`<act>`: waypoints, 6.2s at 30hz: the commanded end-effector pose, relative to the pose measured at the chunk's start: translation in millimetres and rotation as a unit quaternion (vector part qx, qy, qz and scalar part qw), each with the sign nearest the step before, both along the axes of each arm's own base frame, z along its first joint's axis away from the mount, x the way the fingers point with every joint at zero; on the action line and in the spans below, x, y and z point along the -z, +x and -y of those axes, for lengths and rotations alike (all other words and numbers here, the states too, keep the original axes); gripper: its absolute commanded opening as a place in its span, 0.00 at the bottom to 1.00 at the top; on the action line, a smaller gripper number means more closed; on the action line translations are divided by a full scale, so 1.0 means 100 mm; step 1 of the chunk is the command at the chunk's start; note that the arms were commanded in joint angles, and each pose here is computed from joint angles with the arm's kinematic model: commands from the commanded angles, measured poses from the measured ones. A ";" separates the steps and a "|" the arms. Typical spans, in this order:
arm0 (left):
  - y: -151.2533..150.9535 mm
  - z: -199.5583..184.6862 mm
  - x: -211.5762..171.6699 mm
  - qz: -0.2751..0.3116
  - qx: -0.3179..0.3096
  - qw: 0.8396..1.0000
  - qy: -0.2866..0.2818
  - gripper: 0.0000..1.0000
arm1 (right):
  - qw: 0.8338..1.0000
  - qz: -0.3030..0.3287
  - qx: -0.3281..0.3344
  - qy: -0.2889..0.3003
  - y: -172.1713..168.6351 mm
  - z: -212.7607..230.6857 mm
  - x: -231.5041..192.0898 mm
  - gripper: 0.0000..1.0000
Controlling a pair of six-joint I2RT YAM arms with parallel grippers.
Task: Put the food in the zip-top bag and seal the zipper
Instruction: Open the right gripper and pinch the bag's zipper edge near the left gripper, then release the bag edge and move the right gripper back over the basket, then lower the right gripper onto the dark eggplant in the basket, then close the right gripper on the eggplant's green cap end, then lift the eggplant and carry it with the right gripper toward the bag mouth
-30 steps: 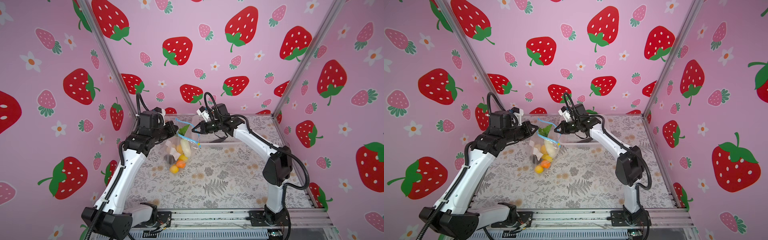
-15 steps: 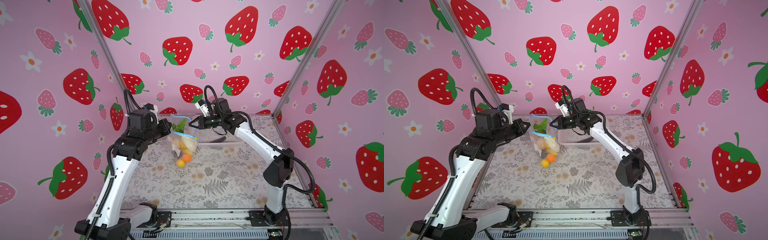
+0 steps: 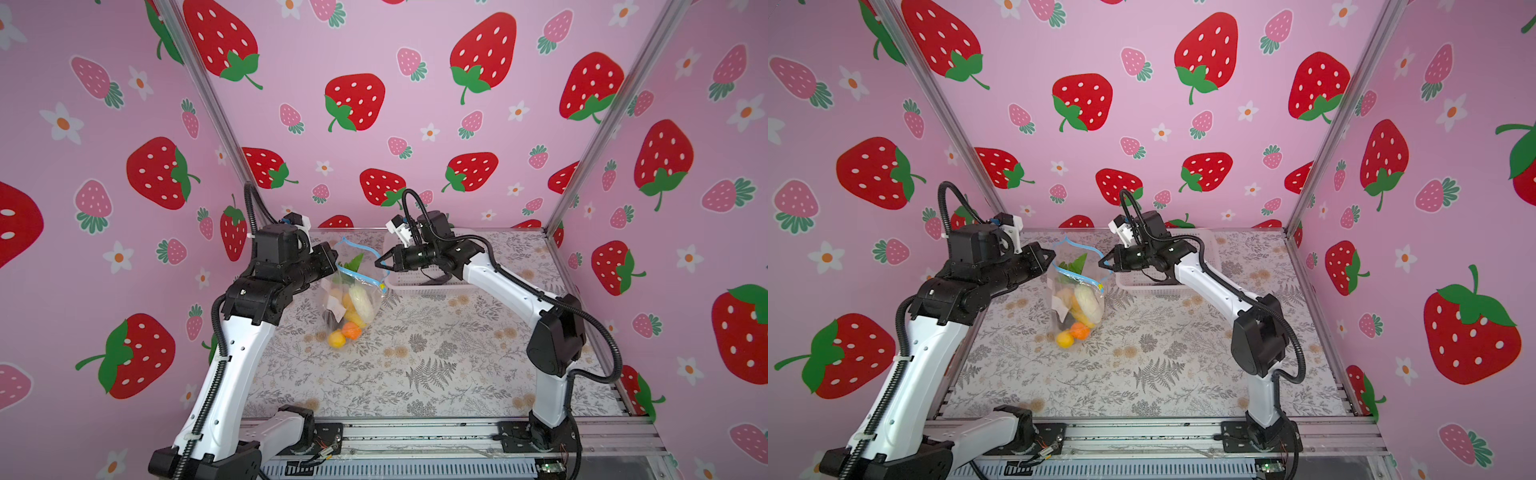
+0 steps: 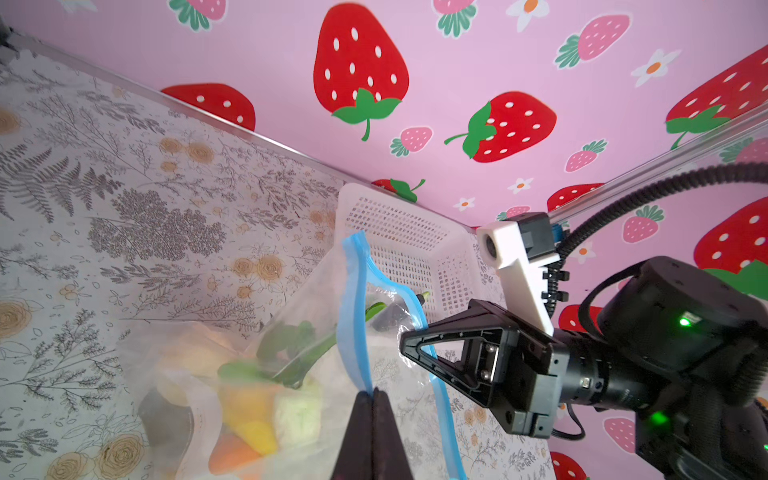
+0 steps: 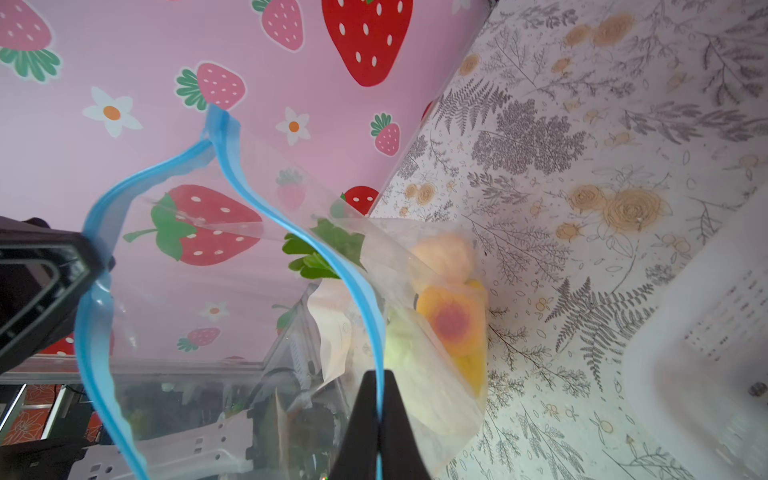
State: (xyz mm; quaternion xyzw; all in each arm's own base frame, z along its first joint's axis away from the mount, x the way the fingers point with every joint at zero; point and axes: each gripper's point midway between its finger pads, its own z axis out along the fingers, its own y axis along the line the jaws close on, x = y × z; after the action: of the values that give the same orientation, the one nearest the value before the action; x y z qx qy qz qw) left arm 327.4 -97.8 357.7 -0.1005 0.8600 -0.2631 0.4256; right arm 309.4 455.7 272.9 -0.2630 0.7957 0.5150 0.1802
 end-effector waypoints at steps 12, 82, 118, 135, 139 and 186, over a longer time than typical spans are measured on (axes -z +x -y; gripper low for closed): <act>0.17 0.27 0.24 -0.018 0.053 0.997 -0.047 0.00 | 0.998 0.034 0.047 0.004 0.26 0.29 -0.10 0.34; 0.13 0.67 0.31 -0.024 0.123 0.990 -0.069 0.00 | 0.932 -0.094 0.222 -0.269 1.57 2.25 2.15 0.56; 0.18 0.61 0.38 -0.027 0.109 0.992 -0.053 0.00 | 0.946 -0.130 0.236 -0.183 1.99 1.79 2.29 0.40; 0.16 0.59 0.40 -0.029 0.105 0.993 -0.047 0.00 | 0.935 -0.111 0.252 -0.223 2.05 1.76 2.45 0.31; 0.16 0.57 0.40 -0.026 0.102 0.993 -0.043 0.00 | 0.934 -0.102 0.257 -0.224 2.07 1.78 2.41 0.26; 0.24 0.60 0.44 -0.041 0.099 0.993 -0.047 0.00 | 0.927 0.147 0.337 -0.068 1.99 1.91 -0.06 0.08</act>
State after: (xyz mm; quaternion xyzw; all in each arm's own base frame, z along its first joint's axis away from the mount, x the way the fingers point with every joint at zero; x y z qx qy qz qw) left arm 350.5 -155.8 297.5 -0.0528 0.8759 -0.3346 0.3435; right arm 514.6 264.7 231.8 -0.0473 0.8643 0.3286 0.3779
